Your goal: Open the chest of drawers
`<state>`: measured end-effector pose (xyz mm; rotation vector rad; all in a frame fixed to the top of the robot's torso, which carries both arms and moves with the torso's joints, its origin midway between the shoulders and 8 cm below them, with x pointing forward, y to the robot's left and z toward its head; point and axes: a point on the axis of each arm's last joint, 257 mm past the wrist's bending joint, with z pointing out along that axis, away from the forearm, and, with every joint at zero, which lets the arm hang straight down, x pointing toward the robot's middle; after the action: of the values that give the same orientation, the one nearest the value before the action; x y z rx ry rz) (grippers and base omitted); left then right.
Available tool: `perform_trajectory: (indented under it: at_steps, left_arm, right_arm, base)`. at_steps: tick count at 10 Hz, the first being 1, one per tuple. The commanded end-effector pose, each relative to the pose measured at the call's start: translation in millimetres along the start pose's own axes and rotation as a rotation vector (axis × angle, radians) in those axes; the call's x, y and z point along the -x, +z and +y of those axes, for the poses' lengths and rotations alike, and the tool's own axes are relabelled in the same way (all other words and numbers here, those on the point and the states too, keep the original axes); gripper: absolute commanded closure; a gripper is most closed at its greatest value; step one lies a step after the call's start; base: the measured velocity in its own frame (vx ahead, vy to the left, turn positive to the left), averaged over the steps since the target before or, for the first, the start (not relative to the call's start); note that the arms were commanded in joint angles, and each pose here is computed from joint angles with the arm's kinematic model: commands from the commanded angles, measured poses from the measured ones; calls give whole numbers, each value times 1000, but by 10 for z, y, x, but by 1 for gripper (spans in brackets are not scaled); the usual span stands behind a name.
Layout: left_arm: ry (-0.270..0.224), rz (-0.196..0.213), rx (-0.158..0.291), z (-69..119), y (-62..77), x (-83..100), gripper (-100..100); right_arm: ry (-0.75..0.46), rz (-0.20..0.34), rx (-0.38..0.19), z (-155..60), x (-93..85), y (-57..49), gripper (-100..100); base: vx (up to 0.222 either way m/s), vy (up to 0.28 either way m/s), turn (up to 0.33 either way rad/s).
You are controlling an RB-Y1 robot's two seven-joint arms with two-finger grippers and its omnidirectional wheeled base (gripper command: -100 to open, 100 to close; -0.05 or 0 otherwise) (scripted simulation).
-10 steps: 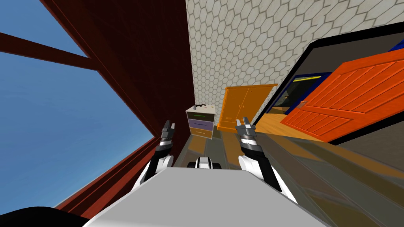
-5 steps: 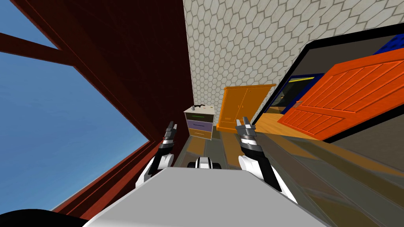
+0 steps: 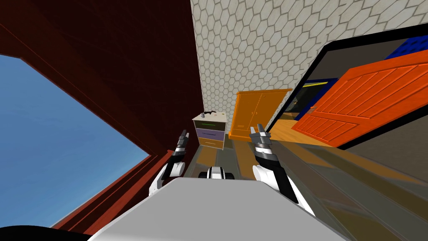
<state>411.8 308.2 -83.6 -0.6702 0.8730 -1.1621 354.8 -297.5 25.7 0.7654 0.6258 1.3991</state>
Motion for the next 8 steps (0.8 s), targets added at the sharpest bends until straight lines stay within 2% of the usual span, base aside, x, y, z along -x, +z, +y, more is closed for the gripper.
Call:
perform_trajectory:
  at_steps: [1, 4, 5, 7, 8]
  left_arm:
    - [-2, 9, 26, 193, 26, -36, -100]
    - [-8, 23, 65, 487, 84, -89, -100]
    - [-7, 24, 83, 567, 49, -90, -100]
    - [-11, 33, 107, 751, 94, -125, -100]
    - [-10, 33, 123, 820, 61, -126, -100]
  right_arm:
    - [0, 0, 0, 0, 0, 0, 0]
    - [0, 0, 0, 0, 0, 0, 0]
    - [0, 0, 0, 0, 0, 0, 0]
    - [0, 0, 0, 0, 0, 0, 0]
    - [0, 0, 0, 0, 0, 0, 0]
  base:
    - [40, 0, -45]
    - [103, -13, -74]
    - [86, 0, -26]
    - [90, 3, -66]
    - [69, 1, -26]
